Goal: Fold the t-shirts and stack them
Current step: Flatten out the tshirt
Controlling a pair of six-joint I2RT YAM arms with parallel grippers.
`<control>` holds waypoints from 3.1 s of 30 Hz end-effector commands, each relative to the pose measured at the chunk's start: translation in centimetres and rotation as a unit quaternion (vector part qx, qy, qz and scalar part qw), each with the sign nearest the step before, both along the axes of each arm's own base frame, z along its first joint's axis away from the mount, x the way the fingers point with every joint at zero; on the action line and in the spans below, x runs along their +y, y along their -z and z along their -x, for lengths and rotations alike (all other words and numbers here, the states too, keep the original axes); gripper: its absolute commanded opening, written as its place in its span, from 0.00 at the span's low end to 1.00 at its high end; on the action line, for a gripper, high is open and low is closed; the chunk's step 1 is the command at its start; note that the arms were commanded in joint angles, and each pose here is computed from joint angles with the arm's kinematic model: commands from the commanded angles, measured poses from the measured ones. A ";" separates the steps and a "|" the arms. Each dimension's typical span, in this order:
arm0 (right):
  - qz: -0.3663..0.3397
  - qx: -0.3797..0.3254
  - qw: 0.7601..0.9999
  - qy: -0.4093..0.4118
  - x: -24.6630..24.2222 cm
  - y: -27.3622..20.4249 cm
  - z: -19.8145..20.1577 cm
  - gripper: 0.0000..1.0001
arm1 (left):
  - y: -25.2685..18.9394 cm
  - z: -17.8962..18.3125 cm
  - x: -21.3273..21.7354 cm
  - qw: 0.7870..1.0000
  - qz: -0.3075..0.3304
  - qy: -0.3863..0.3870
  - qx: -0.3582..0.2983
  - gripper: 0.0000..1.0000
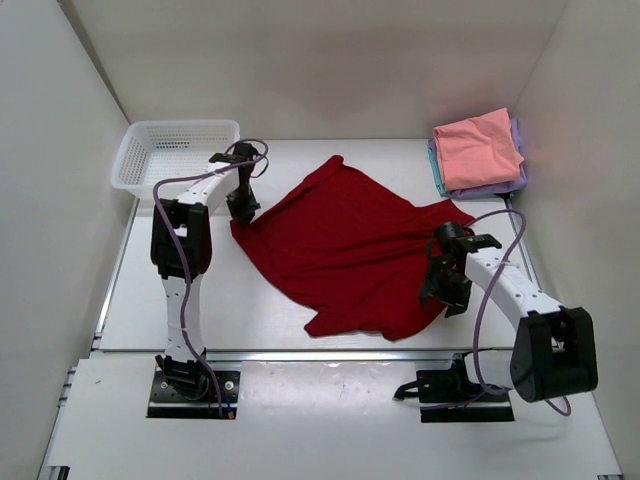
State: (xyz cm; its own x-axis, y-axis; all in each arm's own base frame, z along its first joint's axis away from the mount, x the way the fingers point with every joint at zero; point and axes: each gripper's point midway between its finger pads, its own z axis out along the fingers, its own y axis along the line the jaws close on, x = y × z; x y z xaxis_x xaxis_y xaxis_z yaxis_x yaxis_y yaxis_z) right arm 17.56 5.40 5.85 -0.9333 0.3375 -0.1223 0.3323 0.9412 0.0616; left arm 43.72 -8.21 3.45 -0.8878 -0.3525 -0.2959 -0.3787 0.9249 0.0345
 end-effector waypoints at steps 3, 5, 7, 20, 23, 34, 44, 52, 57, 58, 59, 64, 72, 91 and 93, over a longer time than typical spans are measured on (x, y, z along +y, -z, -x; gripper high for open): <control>0.049 0.059 0.997 0.022 -1.6 2.8 1.4 0.56 | -5.8 -0.3 -0.8 0.998 0.023 0.001 -0.052 0.00; 0.054 0.074 0.996 0.009 -1.3 3.8 0.9 0.60 | -7.3 0.4 -0.9 0.997 0.040 0.000 -0.070 0.00; 0.055 0.078 0.995 -0.003 -0.8 4.4 0.3 0.62 | -7.8 1.2 -0.8 0.996 0.053 -0.004 -0.075 0.00; 0.093 -0.007 0.995 -0.042 -0.5 1.3 -16.0 0.00 | -9.1 9.0 2.6 0.995 0.055 -0.034 -0.078 0.00; 0.111 -0.032 0.993 -0.038 -2.2 -0.7 -21.3 0.00 | -7.5 11.6 3.2 0.997 0.045 -0.037 -0.056 0.00; 0.074 -0.112 0.990 -0.041 -1.2 -3.2 -19.9 0.32 | -7.1 13.4 3.2 0.997 0.040 -0.027 -0.055 0.00; 0.022 -0.085 0.996 -0.025 -0.8 2.6 -12.9 0.46 | -6.0 14.2 2.2 0.998 0.055 -0.014 -0.041 0.00; 0.003 -0.111 0.993 -0.046 0.0 4.5 -17.4 0.48 | -6.1 14.5 1.7 0.998 0.054 -0.003 -0.036 0.00; 0.008 -0.122 0.990 -0.072 0.5 4.8 -19.6 0.46 | -6.1 14.9 2.1 0.998 0.046 -0.002 -0.035 0.00; -0.003 -0.120 0.990 -0.075 0.8 5.0 -19.8 0.39 | -6.1 15.2 2.1 0.998 0.045 -0.002 -0.032 0.00; -0.012 -0.118 0.990 -0.081 1.2 5.2 -19.9 0.26 | -6.2 14.9 2.3 0.998 0.044 -0.004 -0.035 0.00; -0.021 -0.143 0.984 -0.104 1.6 4.7 -20.6 0.25 | -6.0 15.3 2.4 0.999 0.042 -0.003 -0.032 0.00; -0.040 -0.172 0.979 -0.104 1.5 4.5 -22.4 0.35 | -5.9 16.3 2.5 0.999 0.036 -0.002 -0.022 0.00; -0.028 -0.295 0.953 -0.058 -0.1 -11.2 -19.4 0.00 | -6.3 16.2 2.7 0.998 0.048 -0.016 -0.037 0.00; -0.047 -0.307 0.949 -0.051 0.1 -13.5 -17.1 0.00 | -6.2 16.1 2.7 0.998 0.048 -0.025 -0.038 0.00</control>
State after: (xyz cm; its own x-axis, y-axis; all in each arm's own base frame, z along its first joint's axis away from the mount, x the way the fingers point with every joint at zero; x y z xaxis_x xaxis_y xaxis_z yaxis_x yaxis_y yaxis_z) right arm 37.11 5.90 14.36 -0.7807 0.2246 -0.5832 0.0902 0.9639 0.2505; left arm 26.65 -5.61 8.41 -0.8760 -0.3970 -0.2741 -0.4004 0.9152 -0.0458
